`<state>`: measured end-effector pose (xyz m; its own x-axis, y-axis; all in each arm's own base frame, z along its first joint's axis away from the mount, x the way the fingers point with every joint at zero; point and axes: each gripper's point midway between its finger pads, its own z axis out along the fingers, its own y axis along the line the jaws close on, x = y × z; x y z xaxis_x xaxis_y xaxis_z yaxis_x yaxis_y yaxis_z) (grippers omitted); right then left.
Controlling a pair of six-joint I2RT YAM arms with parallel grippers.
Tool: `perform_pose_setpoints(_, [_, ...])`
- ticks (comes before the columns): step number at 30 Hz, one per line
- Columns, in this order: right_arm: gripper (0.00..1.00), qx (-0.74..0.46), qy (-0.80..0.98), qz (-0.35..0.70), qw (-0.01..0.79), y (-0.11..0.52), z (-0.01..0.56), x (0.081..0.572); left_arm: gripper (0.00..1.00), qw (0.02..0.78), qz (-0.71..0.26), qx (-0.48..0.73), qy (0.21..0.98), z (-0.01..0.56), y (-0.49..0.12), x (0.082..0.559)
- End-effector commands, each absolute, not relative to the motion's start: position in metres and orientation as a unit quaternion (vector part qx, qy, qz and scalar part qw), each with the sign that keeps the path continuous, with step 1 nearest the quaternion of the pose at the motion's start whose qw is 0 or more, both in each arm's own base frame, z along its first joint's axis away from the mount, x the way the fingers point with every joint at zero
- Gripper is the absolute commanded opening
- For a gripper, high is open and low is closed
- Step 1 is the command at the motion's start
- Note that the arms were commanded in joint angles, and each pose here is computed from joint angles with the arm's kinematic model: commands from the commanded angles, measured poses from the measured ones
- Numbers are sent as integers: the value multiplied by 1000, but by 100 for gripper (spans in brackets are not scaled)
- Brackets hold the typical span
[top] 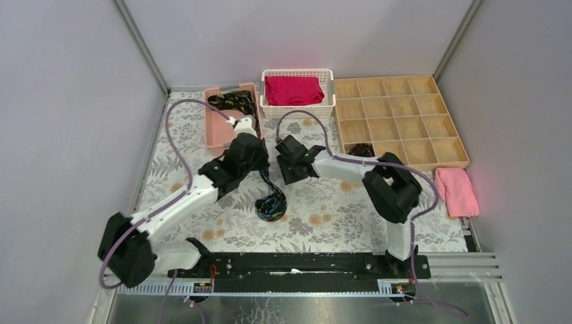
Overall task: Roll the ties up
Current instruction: Roll the tie at the center of the board.
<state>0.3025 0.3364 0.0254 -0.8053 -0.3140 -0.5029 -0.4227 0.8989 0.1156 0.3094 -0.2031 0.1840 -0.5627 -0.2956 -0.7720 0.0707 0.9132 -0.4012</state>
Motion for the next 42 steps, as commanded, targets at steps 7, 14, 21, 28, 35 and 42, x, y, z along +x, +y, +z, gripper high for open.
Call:
perform_pose_setpoints(7, [52,-191,919,186,290,315,107,262,0,405,-143,-10,903,102,-209,363])
perform_pose_setpoints(14, [63,-239,916,199,255,346,85,231,0,386,-139,-7,912,72,-212,376])
perform_pose_setpoints(21, [64,-252,920,198,227,362,51,227,0,369,-131,-11,920,53,-211,382])
perform_pose_setpoints(28, [67,-244,911,206,260,363,83,229,0,357,-126,-15,926,37,-206,377])
perform_pose_setpoints(35, [70,-256,908,217,252,371,87,221,0,340,-128,-17,932,21,-205,370])
perform_pose_setpoints(42, [71,-261,913,210,233,378,66,213,0,340,-123,-16,932,20,-203,371])
